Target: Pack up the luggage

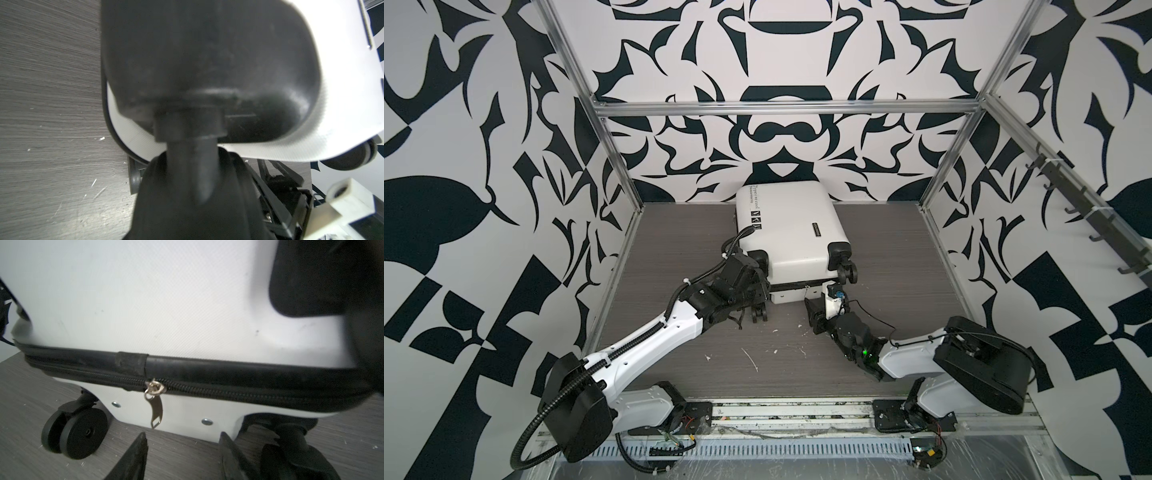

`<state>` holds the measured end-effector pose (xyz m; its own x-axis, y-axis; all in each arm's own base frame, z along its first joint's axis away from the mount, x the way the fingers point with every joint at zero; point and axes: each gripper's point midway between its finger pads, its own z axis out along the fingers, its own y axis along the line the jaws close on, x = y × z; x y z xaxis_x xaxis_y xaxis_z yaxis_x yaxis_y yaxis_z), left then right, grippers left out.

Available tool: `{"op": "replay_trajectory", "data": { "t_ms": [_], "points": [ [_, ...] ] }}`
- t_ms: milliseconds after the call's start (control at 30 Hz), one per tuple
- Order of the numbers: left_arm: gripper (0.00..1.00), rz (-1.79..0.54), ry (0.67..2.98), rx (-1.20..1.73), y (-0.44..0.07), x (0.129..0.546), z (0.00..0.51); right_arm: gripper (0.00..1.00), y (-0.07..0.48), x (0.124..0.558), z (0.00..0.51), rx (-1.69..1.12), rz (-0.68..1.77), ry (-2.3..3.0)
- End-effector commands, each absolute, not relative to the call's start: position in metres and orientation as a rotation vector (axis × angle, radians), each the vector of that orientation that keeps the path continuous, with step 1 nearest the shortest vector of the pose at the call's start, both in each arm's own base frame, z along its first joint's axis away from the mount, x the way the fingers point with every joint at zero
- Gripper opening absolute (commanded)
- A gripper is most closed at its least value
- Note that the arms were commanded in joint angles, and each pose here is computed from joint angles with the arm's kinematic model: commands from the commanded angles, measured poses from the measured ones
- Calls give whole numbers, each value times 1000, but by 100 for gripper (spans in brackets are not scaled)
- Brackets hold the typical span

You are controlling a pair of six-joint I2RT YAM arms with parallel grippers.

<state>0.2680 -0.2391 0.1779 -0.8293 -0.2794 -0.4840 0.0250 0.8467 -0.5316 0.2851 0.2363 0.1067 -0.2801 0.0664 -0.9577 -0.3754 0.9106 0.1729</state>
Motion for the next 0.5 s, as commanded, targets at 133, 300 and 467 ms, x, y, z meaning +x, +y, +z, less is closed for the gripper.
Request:
{"op": "replay_trajectory", "data": {
  "t_ms": [133, 300, 467],
  "points": [
    [0, -740, 2430, -164, -236, 265, 187, 56, 248, 303, 146, -110, 494, 1663],
    [0, -743, 2435, -165, -237, 264, 186, 52, 253, 308, 145, -105, 497, 1654],
    [0, -747, 2436, -166, -237, 264, 186, 45, 254, 312, 143, -87, 481, 1647]
  ]
}}
